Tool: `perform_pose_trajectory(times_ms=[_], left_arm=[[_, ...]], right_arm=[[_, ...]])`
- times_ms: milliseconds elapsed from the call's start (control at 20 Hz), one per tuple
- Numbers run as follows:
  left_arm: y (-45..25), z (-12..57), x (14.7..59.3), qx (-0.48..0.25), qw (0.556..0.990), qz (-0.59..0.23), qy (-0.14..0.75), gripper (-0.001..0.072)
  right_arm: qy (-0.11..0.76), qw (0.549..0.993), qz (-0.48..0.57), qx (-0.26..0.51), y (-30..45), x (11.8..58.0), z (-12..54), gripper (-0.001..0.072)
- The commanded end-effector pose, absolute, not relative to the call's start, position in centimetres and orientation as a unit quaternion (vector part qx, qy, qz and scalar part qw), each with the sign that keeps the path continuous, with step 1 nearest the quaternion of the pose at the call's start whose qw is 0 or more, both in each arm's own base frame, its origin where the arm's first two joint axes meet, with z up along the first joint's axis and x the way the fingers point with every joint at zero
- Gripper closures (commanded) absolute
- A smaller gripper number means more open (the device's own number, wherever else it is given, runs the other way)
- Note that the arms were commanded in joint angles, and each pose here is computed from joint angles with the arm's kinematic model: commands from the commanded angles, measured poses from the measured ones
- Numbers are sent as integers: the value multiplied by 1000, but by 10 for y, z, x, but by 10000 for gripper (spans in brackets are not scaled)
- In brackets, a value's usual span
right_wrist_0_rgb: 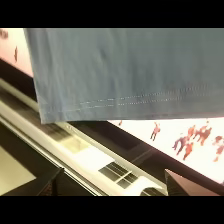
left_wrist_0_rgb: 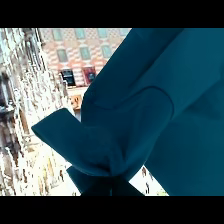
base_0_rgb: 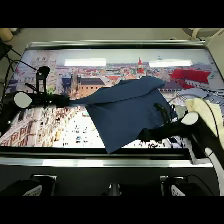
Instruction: Fold the shirts.
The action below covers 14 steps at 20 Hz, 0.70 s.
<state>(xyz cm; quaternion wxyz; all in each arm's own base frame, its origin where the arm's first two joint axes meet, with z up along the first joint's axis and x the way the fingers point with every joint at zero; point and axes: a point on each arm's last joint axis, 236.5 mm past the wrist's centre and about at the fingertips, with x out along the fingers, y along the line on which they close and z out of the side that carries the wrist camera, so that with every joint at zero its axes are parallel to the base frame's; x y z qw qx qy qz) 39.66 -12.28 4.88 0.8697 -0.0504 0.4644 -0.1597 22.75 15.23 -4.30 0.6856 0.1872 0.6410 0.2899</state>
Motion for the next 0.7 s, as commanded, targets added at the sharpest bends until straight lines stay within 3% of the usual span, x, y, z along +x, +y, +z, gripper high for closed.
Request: perform_pose_trajectory(times_ms=[0, 200, 450, 650], left_arm=[[-127, 48, 394, -46, 867, -166, 467, 683], [-127, 49, 394, -46, 868, -166, 466, 683], [-127, 49, 395, -46, 868, -166, 466, 683], [-127, 49, 394, -46, 868, -166, 466, 683]], right_arm=[[628, 688, 225, 285, 161, 212, -74, 30], [603, 707, 191, 315, 157, 233, -77, 33], [608, 694, 187, 337, 182, 238, -91, 51], [571, 728, 142, 352, 198, 261, -98, 51]])
